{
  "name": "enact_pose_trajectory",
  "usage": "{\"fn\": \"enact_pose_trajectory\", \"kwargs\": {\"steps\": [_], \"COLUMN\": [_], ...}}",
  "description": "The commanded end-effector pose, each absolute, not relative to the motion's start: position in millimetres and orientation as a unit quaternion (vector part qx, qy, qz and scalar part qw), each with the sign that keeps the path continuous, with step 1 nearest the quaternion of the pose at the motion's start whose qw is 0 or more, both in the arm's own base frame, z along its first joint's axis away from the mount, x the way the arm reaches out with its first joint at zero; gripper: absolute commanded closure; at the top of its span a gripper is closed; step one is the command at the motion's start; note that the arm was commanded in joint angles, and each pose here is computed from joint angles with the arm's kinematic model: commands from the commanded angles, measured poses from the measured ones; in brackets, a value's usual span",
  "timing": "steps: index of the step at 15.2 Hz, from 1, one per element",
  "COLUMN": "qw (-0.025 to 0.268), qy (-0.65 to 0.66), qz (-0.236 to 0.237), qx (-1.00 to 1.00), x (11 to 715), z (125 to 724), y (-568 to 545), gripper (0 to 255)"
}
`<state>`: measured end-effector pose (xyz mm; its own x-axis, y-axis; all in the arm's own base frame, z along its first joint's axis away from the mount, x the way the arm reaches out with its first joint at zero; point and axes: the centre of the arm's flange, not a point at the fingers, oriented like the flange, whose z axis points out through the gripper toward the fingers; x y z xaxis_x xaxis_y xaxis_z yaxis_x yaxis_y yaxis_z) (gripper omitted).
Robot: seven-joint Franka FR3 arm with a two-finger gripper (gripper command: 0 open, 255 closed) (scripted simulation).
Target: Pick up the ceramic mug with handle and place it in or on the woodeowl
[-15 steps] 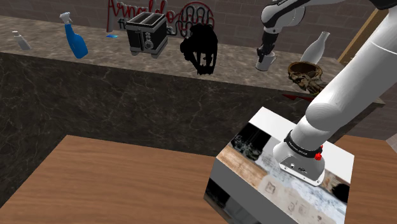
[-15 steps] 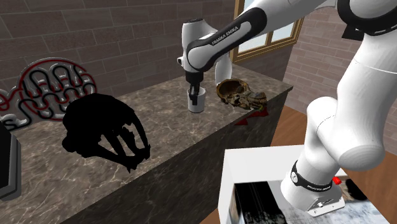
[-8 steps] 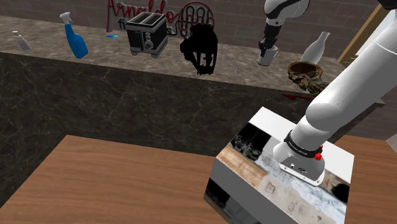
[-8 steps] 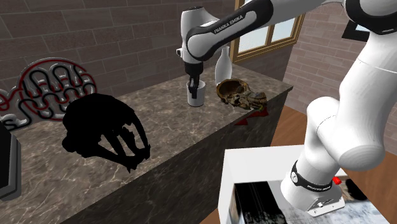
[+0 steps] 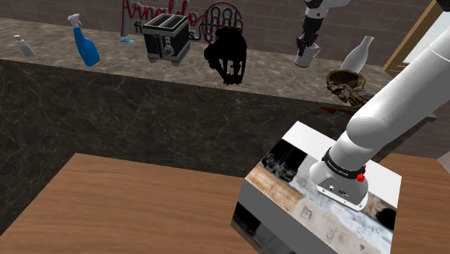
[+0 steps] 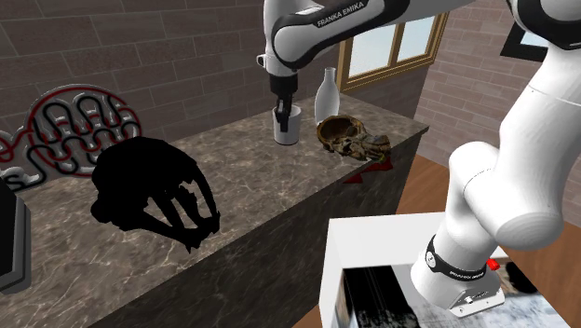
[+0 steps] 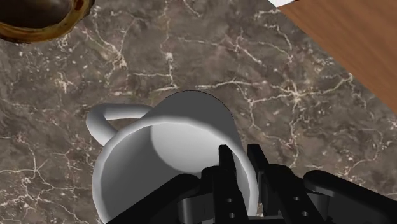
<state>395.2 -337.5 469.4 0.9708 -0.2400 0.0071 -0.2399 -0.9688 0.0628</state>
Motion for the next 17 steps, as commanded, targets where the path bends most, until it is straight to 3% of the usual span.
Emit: {"fn": "enact_pose_trajectory", "kwargs": {"steps": [1, 9, 17], "qw": [0.032, 0.032, 0.032], "qy": [-0.121, -0.121, -0.121], "qz": [0.000, 0.000, 0.000], "qx": [0.992, 0.992, 0.992], "x": [394.6, 394.5, 295.6], "z": [479.7, 518.0, 526.1], "y": [-336.7, -336.7, -372.6], "gripper": [255, 255, 255]}}
